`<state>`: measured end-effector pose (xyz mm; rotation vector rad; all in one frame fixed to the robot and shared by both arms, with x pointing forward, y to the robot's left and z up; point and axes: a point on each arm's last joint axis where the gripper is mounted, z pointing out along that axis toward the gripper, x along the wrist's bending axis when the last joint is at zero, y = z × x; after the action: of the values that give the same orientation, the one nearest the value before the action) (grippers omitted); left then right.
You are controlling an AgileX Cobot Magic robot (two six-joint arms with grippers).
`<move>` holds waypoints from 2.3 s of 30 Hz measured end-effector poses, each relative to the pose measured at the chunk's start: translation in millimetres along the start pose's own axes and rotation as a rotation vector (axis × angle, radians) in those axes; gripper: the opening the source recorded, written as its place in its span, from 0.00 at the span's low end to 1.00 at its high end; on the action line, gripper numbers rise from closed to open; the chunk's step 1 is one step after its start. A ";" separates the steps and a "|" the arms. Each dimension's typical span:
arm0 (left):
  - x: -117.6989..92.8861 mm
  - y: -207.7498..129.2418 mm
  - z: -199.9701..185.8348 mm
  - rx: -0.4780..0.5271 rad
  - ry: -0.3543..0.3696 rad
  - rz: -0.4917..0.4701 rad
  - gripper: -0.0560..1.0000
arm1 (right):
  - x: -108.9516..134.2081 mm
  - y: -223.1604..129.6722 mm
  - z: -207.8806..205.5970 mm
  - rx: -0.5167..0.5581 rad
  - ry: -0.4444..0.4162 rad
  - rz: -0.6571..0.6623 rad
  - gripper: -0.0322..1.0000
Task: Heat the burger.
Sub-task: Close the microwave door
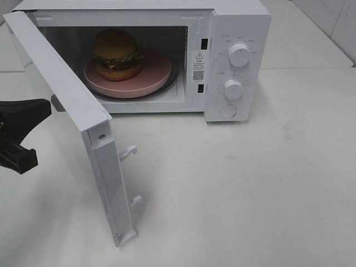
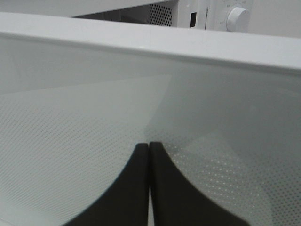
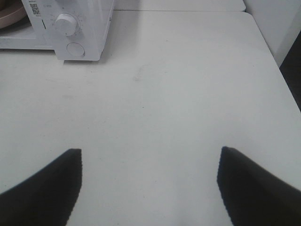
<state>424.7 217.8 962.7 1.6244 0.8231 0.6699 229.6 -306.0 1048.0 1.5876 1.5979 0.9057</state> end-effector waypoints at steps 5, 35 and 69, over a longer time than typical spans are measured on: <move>-2.7 -1.8 7.0 -0.009 -0.021 -0.018 0.05 | 0.0 0.0 0.0 0.000 0.000 0.000 0.77; -55.1 14.1 125.6 -0.047 0.216 -0.093 0.05 | 0.0 0.0 0.0 0.000 0.000 0.000 0.77; -63.9 29.1 219.3 -0.021 0.326 -0.153 0.05 | 0.0 0.0 0.0 0.000 0.000 0.000 0.77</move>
<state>564.6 35.5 947.7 1.4355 1.1599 0.8430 229.6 -306.0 1048.0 1.5876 1.5979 0.9057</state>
